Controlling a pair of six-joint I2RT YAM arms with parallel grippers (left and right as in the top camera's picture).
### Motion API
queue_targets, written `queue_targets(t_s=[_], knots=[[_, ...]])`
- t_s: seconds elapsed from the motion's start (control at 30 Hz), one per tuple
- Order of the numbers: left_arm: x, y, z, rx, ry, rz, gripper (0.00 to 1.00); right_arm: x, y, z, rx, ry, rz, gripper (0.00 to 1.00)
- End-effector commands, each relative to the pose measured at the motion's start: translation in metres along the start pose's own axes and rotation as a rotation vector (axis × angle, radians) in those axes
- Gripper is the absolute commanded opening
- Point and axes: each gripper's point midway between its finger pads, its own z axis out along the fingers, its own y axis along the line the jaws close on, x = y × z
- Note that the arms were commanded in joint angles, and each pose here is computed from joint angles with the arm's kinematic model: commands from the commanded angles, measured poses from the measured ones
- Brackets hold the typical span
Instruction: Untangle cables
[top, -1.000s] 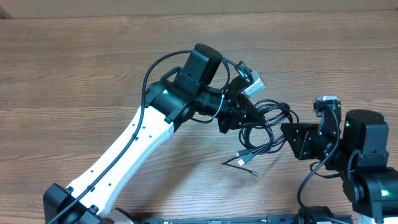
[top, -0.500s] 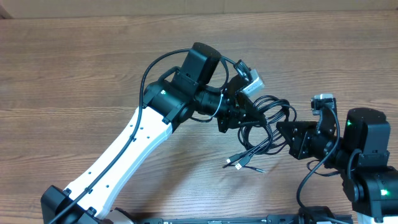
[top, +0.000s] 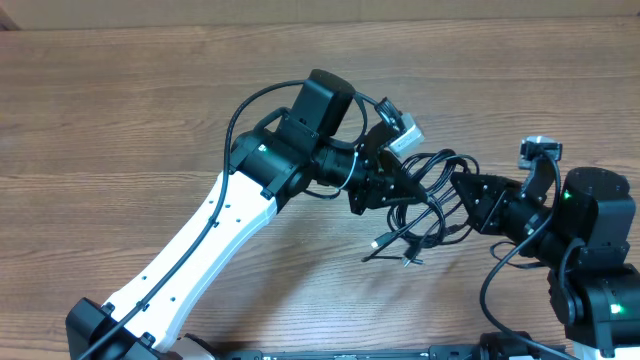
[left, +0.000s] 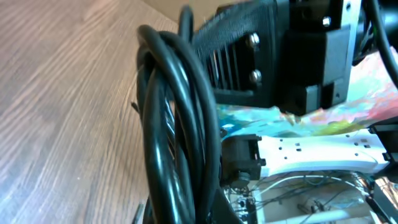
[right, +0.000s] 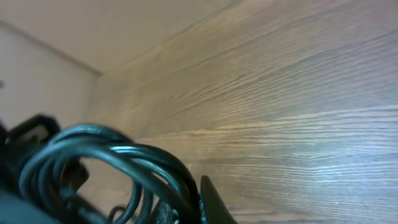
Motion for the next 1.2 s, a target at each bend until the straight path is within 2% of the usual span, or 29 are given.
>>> queue_targets(t_s=[0.0,0.3,0.63,0.97,1.1,1.17], knots=[[0.004,-0.029,0.0,0.095,0.019,-0.015,0.04,-0.024,-0.024,-0.007,0.153,-0.133,0.069,0.04],[0.005,-0.041,0.001,0.159,0.023,-0.012,0.04,-0.029,-0.076,-0.022,0.423,-0.25,0.276,0.04],[0.02,-0.049,-0.001,0.202,0.057,0.044,0.04,-0.026,-0.12,-0.029,0.679,-0.269,0.298,0.04],[0.027,-0.059,-0.003,0.252,0.074,0.022,0.04,-0.038,-0.145,-0.034,0.841,-0.328,0.273,0.04],[0.026,-0.067,-0.005,0.299,0.064,0.034,0.04,-0.043,-0.143,-0.033,0.823,-0.344,0.269,0.04],[0.026,-0.066,-0.005,0.298,0.06,0.043,0.04,-0.039,-0.135,-0.024,0.776,-0.27,0.192,0.07]])
